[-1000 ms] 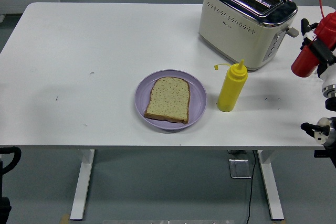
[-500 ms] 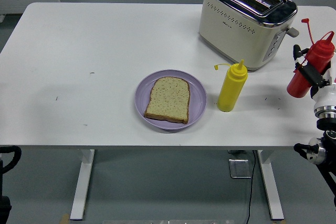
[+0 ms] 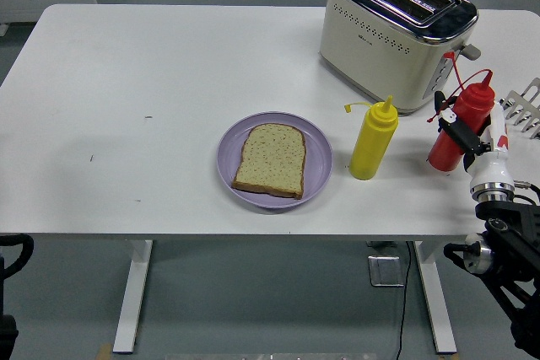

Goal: Pick up the cup,pour liquid into bread,place the cup on the desk

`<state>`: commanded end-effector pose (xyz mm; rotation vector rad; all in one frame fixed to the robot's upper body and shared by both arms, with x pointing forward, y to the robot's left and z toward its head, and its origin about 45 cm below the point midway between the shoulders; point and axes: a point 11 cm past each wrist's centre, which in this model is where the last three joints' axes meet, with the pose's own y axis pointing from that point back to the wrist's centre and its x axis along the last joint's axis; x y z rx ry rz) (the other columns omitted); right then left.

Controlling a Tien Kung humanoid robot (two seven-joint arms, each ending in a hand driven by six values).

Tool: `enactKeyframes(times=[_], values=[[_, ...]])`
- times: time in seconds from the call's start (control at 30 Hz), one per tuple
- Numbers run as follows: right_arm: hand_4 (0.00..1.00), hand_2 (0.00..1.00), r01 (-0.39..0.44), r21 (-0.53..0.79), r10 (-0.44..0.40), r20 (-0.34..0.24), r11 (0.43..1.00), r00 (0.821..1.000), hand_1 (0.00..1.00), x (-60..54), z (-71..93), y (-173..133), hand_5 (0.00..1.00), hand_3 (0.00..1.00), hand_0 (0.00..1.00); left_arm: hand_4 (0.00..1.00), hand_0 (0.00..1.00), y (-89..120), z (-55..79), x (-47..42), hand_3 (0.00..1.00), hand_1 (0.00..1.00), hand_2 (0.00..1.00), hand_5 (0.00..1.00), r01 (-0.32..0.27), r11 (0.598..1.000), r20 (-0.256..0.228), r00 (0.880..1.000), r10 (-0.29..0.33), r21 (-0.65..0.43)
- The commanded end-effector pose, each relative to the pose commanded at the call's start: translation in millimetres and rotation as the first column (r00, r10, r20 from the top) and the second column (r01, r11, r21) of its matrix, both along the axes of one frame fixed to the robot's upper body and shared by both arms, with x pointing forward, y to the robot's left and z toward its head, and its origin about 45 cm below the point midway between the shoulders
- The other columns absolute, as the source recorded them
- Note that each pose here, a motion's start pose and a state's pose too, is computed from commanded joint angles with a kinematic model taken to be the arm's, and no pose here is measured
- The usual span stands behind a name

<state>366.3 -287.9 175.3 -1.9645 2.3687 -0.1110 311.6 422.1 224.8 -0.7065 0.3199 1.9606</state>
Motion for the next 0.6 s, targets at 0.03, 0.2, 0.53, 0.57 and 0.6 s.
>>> enactKeyframes(times=[0.03,0.2,0.53,0.57,0.6], values=[[0.698,0.217,0.0,0.0,0.0,-0.002,1.0,1.0,0.081,0.7,-1.4,0.9,0.199,0.299,0.099,0.636,0.721,0.1,0.1,0.0,0.667,0.735,0.732,0.998,0.0,1.0,0.0,1.0,0.0,0.0],[0.697,0.218,0.003,-0.003,-0.003,-0.011,1.0,1.0,0.083,2.4,-6.8,2.0,0.2,0.3,0.102,0.636,0.721,0.4,0.6,0.1,0.666,0.735,0.732,0.998,-0.001,1.0,0.002,1.0,0.001,0.0],[0.697,0.22,0.02,0.013,-0.02,-0.01,1.0,1.0,0.083,5.3,-11.7,2.3,0.198,0.299,0.104,0.637,0.721,0.3,0.8,0.3,0.667,0.735,0.732,0.998,-0.001,1.0,0.002,1.0,0.001,0.0],[0.696,0.221,0.022,0.013,-0.021,-0.011,1.0,1.0,0.087,5.4,-12.3,2.4,0.199,0.3,0.106,0.637,0.721,0.3,0.7,0.2,0.667,0.735,0.732,0.998,-0.001,1.0,0.002,1.0,0.001,0.0],[0.696,0.221,0.023,0.012,-0.023,-0.012,1.0,1.0,0.087,5.5,-13.1,2.3,0.199,0.3,0.106,0.637,0.721,0.3,0.6,0.2,0.667,0.735,0.732,0.998,-0.001,1.0,0.002,1.0,0.001,0.0]])
